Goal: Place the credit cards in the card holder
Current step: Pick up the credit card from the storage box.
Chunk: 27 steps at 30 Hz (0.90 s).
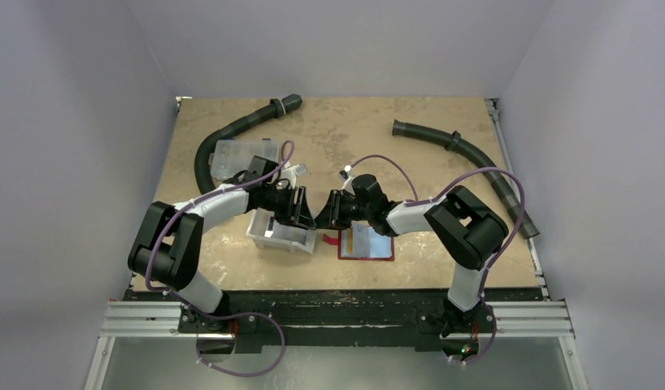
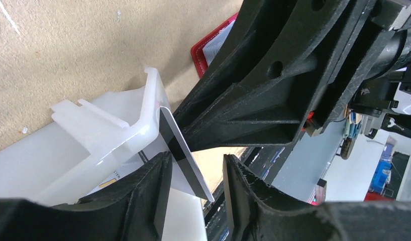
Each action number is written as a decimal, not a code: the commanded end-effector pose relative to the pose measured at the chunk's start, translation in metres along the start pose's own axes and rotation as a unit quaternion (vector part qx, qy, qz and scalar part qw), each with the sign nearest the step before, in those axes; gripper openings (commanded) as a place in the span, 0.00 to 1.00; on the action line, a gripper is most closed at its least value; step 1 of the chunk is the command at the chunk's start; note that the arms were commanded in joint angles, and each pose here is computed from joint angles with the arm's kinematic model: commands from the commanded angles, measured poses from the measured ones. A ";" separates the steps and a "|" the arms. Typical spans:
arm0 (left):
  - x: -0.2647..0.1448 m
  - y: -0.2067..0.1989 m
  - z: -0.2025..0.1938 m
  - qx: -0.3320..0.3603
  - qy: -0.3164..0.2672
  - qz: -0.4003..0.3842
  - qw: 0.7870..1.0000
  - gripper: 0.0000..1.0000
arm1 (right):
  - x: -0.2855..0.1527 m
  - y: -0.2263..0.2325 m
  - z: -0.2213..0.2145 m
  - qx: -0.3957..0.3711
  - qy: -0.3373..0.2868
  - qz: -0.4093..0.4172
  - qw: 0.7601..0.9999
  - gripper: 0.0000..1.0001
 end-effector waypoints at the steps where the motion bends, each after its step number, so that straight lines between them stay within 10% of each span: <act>1: -0.003 -0.008 0.003 0.019 -0.013 -0.009 1.000 0.42 | 0.005 0.004 0.005 -0.008 -0.012 0.006 1.000 0.25; 13: -0.009 -0.010 0.007 0.025 -0.011 0.013 1.000 0.12 | 0.007 0.003 0.004 -0.007 -0.007 0.006 1.000 0.24; 27: -0.031 -0.020 0.013 0.036 -0.018 0.061 0.997 0.00 | 0.008 0.001 0.003 -0.011 -0.003 0.003 1.000 0.23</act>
Point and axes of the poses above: each gripper's point midway between its finger pads, its own x axis out along the fingers, its own y axis along the line the jaws close on, z = x × y, the point moved 6 cm from there along -x, back along the fingers, and after that the axes turned 1 degree about x, right-handed, at the moved point
